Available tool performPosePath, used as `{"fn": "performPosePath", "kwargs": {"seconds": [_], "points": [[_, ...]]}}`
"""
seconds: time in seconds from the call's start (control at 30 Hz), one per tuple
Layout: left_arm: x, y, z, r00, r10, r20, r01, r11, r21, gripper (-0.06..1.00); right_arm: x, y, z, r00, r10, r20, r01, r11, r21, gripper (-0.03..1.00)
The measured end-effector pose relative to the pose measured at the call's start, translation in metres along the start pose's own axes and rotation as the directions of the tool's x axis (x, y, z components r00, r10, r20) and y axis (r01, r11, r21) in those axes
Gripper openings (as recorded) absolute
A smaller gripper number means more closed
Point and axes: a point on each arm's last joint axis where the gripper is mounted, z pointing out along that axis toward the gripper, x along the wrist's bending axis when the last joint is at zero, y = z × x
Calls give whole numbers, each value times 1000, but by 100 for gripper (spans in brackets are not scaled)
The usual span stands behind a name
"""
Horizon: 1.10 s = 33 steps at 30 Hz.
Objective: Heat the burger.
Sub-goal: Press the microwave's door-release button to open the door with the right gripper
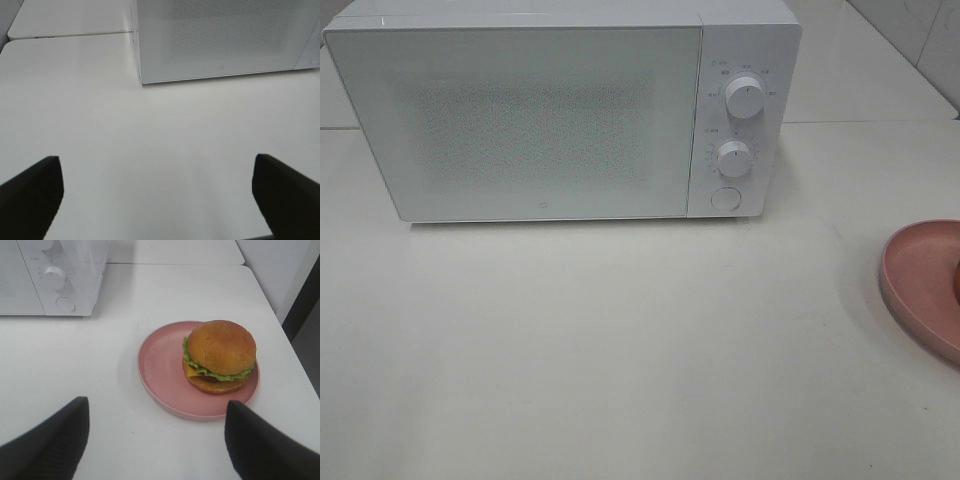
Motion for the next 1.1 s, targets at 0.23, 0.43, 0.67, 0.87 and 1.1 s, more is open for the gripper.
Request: {"fn": "performPosePath", "kwargs": {"seconds": [0.23, 0.43, 0.67, 0.87, 1.1], "points": [[0, 0, 0, 1000, 0, 0, 0, 1000, 0, 94, 0, 0, 0, 1000, 0, 0, 0, 1000, 0, 73], [0, 0, 0, 1000, 0, 0, 0, 1000, 0, 94, 0, 0, 0, 1000, 0, 0, 0, 1000, 0, 73], [0, 0, 0, 1000, 0, 0, 0, 1000, 0, 94, 0, 8, -5, 1000, 0, -1, 0, 999, -38, 73], [0, 0, 0, 1000, 0, 0, 0, 1000, 0, 94, 1, 21, 3, 1000, 1, -1, -1, 999, -46, 73], [0, 0, 0, 1000, 0, 0, 0, 1000, 0, 94, 1, 35, 14, 1000, 5, -2, -5, 998, -67, 73]]}}
